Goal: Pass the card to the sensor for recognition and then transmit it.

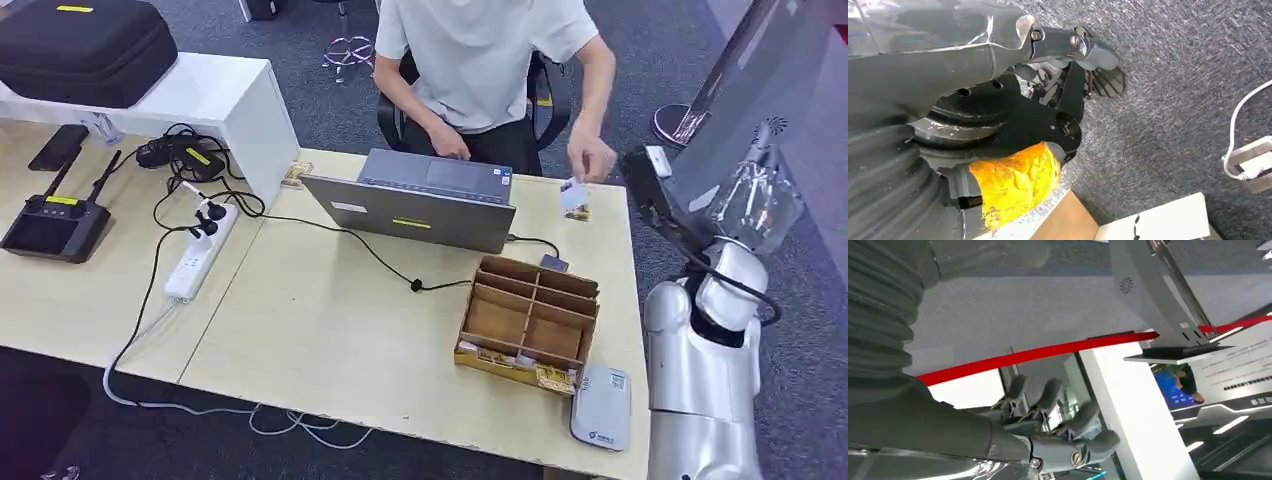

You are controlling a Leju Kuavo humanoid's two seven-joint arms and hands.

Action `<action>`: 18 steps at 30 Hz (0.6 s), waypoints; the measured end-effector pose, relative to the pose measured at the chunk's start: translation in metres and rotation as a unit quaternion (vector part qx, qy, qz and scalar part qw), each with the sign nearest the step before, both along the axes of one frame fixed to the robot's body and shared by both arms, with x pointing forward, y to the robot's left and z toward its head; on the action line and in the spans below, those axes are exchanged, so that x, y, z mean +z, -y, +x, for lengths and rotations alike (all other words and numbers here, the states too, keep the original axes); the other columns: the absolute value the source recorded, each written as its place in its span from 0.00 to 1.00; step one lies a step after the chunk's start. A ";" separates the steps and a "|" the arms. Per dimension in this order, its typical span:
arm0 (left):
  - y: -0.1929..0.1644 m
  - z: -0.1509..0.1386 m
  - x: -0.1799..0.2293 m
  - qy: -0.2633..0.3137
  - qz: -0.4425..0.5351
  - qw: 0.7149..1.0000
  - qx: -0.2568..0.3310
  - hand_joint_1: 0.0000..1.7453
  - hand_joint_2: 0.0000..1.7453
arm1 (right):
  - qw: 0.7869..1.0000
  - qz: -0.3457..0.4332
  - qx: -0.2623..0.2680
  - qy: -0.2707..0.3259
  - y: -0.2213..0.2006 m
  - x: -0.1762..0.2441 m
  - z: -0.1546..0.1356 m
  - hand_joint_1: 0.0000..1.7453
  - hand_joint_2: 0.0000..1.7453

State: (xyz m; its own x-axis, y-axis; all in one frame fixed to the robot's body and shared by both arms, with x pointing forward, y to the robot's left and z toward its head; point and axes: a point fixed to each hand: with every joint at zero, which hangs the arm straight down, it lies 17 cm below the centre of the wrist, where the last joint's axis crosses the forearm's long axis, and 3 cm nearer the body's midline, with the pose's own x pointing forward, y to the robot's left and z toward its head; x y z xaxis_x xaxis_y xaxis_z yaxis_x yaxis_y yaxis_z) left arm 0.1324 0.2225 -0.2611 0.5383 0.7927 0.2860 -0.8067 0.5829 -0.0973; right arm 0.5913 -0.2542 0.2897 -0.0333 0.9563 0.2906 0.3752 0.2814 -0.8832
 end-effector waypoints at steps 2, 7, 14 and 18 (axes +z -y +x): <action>0.000 0.000 0.000 -0.001 -0.001 1.000 0.004 0.00 1.00 | 1.000 -0.004 0.014 0.008 -0.004 0.001 -0.003 0.00 1.00; -0.001 0.000 0.000 0.003 -0.002 1.000 0.020 0.00 1.00 | 0.996 -0.010 0.078 0.033 -0.030 -0.002 -0.029 0.00 1.00; -0.001 -0.001 0.000 0.002 -0.004 1.000 0.028 0.00 1.00 | 0.990 -0.014 0.125 0.057 -0.062 -0.003 -0.073 0.00 1.00; -0.002 -0.001 0.001 0.005 -0.006 0.999 0.040 0.00 1.00 | 0.985 -0.020 0.155 0.070 -0.074 -0.003 -0.092 0.00 1.00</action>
State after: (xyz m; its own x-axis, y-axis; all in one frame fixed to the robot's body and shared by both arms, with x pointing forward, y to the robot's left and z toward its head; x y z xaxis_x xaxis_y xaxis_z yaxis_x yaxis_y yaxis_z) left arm 0.1317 0.2240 -0.2606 0.4702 0.8366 0.2810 -0.8498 0.5151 -0.1118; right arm 0.4991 -0.1805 0.2866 -0.3632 0.9040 0.2254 0.3946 0.3684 -0.8418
